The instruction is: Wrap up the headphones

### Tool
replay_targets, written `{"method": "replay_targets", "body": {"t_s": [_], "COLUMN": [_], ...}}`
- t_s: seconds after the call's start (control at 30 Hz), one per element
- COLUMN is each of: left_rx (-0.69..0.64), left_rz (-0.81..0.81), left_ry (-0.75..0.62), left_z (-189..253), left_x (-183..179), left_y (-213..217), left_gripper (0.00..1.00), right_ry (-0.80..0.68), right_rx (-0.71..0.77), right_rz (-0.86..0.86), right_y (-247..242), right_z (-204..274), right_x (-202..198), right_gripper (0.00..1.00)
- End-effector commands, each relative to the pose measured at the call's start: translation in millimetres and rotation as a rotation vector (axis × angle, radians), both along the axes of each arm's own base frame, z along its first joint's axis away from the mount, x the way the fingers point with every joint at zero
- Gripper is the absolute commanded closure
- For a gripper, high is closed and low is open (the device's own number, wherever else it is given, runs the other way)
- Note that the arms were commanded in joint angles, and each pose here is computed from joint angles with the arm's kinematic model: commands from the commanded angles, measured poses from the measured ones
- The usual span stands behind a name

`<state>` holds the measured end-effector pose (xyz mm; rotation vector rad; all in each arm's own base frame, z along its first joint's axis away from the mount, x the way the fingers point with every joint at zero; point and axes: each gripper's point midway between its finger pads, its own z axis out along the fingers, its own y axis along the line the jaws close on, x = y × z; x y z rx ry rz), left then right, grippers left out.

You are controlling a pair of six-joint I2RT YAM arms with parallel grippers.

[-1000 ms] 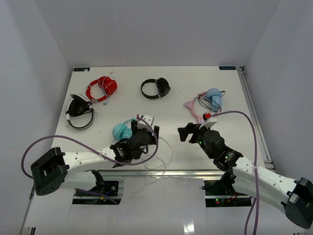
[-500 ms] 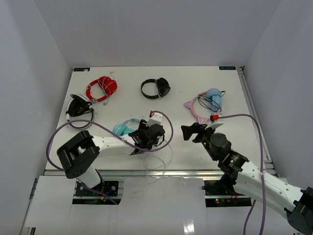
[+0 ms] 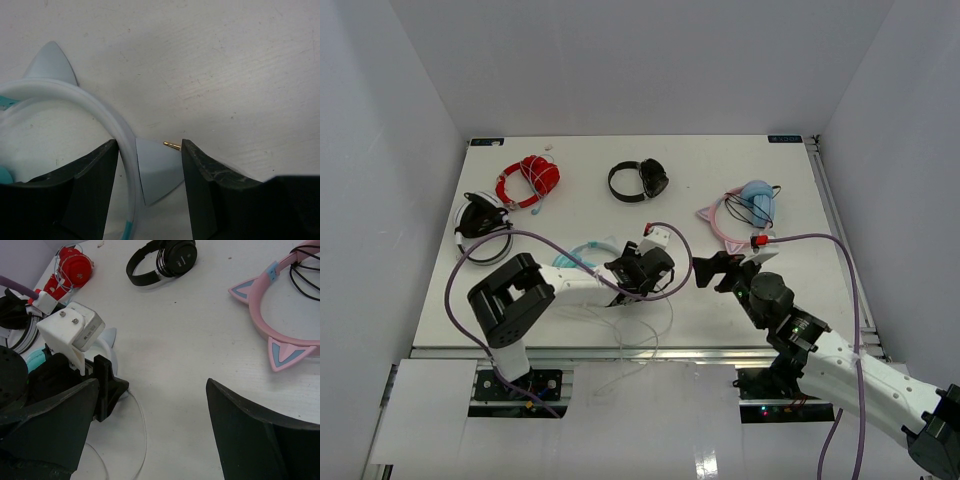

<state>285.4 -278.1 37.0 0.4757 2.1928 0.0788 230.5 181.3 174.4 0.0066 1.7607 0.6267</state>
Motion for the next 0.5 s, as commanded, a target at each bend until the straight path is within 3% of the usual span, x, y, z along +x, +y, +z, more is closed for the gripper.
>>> {"method": "replay_targets", "body": {"t_s": [0.0, 0.27, 0.47], "left_rx": [0.095, 0.317, 0.331], "left_rz": [0.041, 0.206, 0.214], "left_ry": [0.048, 0.007, 0.032], "left_z": [-19, -23, -27], "left_x": [0, 15, 11], "left_y": [6, 31, 35], "left_gripper": [0.37, 0.47, 0.8], "right_ry": [-0.03, -0.046, -0.049], "right_rx": [0.033, 0.048, 0.057], "right_rz": [-0.024, -0.023, -0.011], "right_y": [-4, -6, -5], "right_z": [12, 17, 19], "right_x": [2, 0, -2], "right_gripper": [0.06, 0.06, 0.06]}}
